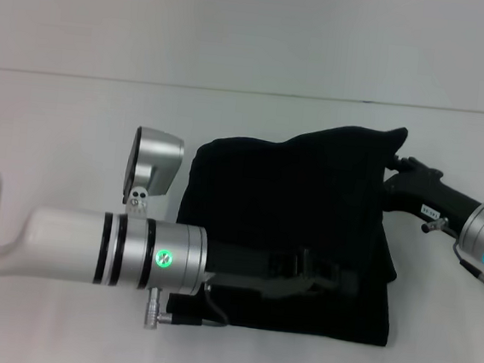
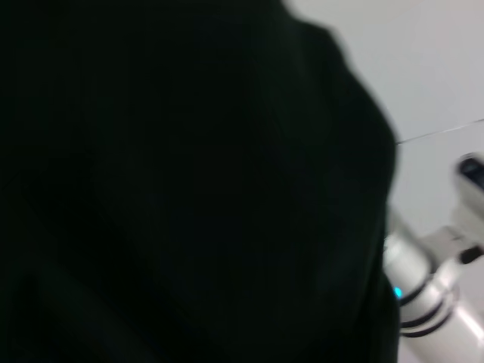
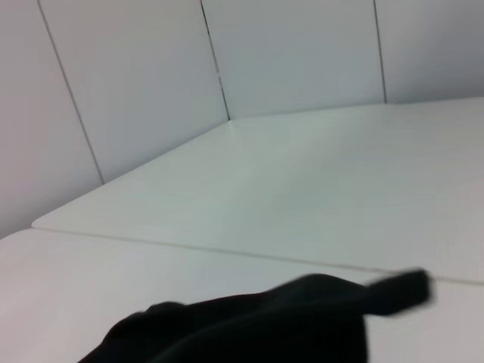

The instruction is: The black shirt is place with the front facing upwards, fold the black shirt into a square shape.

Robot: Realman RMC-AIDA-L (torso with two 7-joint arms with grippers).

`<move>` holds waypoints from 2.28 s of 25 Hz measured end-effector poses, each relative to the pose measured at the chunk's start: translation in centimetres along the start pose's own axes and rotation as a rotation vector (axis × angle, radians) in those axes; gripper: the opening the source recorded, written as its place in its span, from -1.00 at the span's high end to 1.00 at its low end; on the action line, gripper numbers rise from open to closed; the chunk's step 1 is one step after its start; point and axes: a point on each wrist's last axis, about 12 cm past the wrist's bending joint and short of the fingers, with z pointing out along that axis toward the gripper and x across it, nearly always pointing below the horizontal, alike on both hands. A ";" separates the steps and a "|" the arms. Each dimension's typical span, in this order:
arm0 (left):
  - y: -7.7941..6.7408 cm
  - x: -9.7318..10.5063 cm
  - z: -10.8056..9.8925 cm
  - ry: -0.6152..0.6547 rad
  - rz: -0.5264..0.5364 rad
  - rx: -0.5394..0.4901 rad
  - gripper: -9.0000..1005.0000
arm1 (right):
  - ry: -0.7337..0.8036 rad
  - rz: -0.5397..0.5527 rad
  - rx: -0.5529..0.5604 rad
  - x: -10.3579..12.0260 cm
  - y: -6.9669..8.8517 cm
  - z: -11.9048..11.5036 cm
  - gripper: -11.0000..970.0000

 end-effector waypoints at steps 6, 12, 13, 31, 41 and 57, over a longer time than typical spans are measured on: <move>0.9 0.2 0.6 -0.005 0.028 -0.072 0.84 | -0.007 -0.005 0.037 -0.2 -0.8 -0.4 -0.89; 0.9 0.0 1.3 -0.008 0.071 -0.098 0.84 | -0.012 0.041 0.137 0.2 -2.1 -1.1 -0.89; 0.9 0.1 1.4 -0.004 0.074 -0.097 0.79 | -0.021 0.058 0.158 0.3 -2.4 -1.3 -0.89; -3.4 -0.4 -0.2 -0.003 0.271 0.261 -0.15 | -0.277 0.219 0.139 1.9 -2.7 -7.1 -0.89; 1.0 -1.8 -7.6 -0.245 0.152 0.015 -0.73 | -0.009 -0.086 -0.215 4.7 1.8 -6.5 -0.89; 3.9 -2.5 -11.2 -0.312 -0.094 -0.197 -0.78 | 0.010 -0.089 -0.098 5.0 0.1 -7.3 -0.89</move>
